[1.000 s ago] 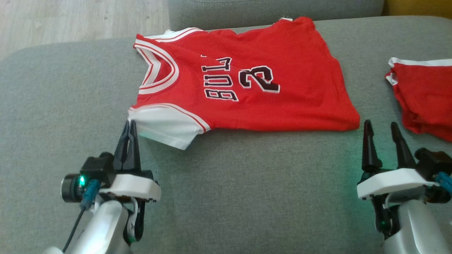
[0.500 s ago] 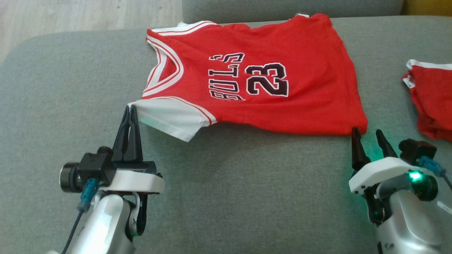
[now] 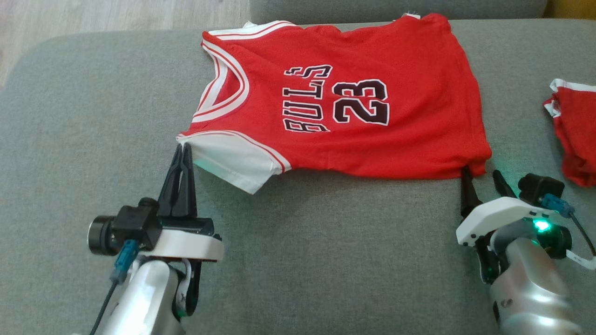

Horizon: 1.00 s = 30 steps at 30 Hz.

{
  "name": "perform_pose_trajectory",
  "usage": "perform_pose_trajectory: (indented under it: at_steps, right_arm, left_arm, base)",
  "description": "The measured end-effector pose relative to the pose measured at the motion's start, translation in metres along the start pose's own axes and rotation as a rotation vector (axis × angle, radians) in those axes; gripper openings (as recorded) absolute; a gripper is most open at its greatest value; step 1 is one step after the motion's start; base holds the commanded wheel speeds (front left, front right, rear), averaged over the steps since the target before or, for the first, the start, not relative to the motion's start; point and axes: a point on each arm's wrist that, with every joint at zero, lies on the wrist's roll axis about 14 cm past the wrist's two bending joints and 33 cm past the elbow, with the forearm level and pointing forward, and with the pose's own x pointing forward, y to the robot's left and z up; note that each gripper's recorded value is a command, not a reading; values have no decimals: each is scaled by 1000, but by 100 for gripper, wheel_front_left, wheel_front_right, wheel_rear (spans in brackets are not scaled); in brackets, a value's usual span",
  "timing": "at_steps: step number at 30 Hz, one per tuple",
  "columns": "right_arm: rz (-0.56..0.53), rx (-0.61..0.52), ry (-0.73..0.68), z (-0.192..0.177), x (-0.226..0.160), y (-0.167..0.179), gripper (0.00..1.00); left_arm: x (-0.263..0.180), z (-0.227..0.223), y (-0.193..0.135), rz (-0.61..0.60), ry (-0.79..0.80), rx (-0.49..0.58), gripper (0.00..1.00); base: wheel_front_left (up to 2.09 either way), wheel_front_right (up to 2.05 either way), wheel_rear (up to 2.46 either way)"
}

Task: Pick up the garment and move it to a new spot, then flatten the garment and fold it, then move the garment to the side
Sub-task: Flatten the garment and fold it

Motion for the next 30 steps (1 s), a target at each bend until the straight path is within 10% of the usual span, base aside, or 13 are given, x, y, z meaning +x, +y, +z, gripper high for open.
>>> perform_pose_trajectory:
  at_steps: [9, 11, 12, 30]
  right_arm:
    - [15, -22, -9, 3, 3, 4, 100]
    - [29, -23, -11, 2, 2, 9, 7]
    - [29, -23, -11, 2, 2, 9, 0]
    - [42, 18, -354, 91, -40, 7, 0]
  left_arm:
    - [-1, -4, -4, -16, 13, 7, 0]
    - [-2, -6, -4, -22, 19, 7, 0]
    - [-2, -6, -4, -22, 19, 7, 0]
    - [-6, 35, -11, -43, -93, -41, 0]
  base:
    - [0, 0, 0]
    - [0, 0, 0]
    - [0, 0, 0]
    - [0, 0, 0]
